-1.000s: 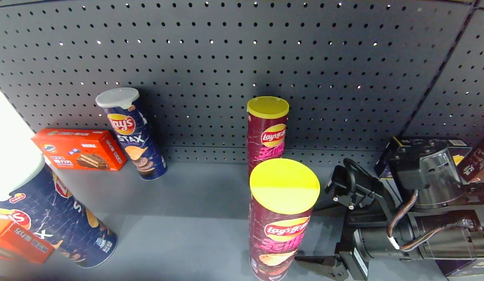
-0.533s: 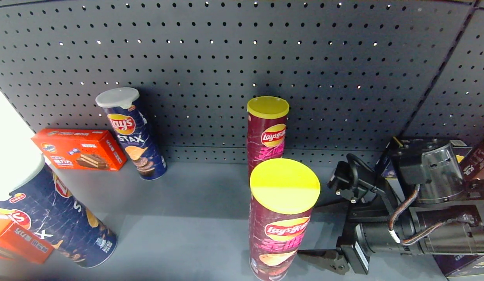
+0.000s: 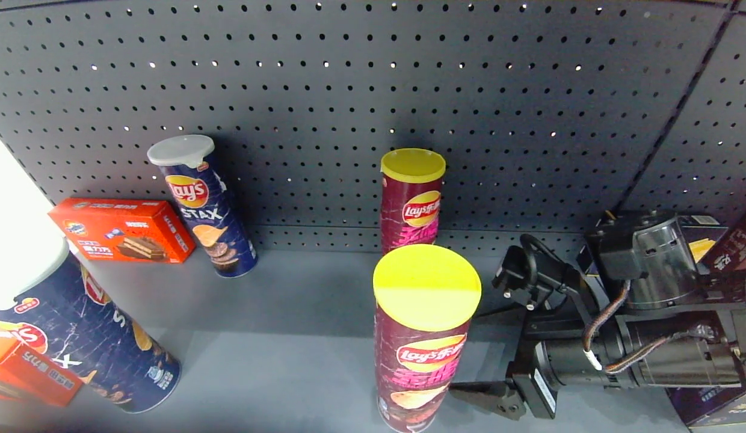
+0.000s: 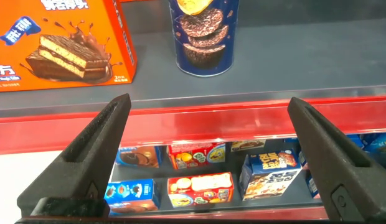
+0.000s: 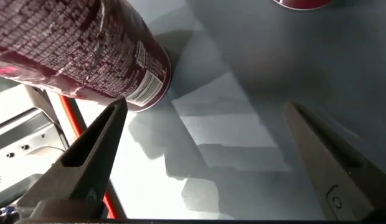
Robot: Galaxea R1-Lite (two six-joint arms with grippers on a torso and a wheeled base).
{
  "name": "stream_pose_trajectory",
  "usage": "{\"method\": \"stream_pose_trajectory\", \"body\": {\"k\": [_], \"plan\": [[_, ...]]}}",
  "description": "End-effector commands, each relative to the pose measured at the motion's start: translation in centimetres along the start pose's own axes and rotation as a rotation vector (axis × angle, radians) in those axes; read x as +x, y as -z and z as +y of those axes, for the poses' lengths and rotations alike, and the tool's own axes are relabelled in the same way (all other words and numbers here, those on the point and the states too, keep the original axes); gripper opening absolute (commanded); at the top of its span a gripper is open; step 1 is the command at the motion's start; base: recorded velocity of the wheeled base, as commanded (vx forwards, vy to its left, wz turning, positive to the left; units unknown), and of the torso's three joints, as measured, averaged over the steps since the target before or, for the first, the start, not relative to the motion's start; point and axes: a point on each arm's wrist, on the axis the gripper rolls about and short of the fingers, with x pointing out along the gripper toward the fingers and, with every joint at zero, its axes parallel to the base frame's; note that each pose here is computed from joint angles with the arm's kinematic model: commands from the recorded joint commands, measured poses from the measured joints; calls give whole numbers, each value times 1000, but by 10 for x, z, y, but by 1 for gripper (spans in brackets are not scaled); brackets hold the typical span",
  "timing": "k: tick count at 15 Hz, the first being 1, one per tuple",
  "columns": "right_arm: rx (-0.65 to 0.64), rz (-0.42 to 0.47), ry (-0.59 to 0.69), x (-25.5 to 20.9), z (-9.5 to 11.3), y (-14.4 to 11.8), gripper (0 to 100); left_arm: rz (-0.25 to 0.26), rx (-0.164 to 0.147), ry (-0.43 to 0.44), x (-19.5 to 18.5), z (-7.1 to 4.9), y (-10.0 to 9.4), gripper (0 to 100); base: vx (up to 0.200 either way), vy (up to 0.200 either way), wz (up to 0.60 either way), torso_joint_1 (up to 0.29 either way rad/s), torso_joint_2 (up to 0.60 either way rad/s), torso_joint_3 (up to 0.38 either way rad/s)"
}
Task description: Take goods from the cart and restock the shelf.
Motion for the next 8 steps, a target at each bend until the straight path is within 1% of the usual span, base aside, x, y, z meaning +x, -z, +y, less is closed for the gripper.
{"method": "stream_pose_trajectory", "body": {"k": [1,2,3,4,5,6,7,8], "plan": [[3,-2,8,-2,-1,1,100,0,-1,0,0,0,0,100,0,0,0,0,0,0],[12,-13,29,-7,-5,1,100,0,-2,0,0,0,0,100,0,0,0,0,0,0],[20,-64,78,-22,-13,-4,100,0,-2,0,0,0,0,100,0,0,0,0,0,0],[24,-85,96,-28,-16,-5,100,2,-2,0,0,0,0,100,0,0,0,0,0,0],[24,-204,197,-62,-27,-15,100,0,-2,0,0,0,0,100,0,0,0,0,0,0],[27,-274,286,-88,-33,-18,100,0,-2,1,0,0,0,100,0,0,0,0,0,0],[29,-313,345,-107,-33,-17,100,2,-2,0,0,0,0,100,0,0,0,0,0,0],[35,-373,448,-140,-31,-11,100,2,-1,0,0,0,0,100,0,0,0,0,0,0]]}}
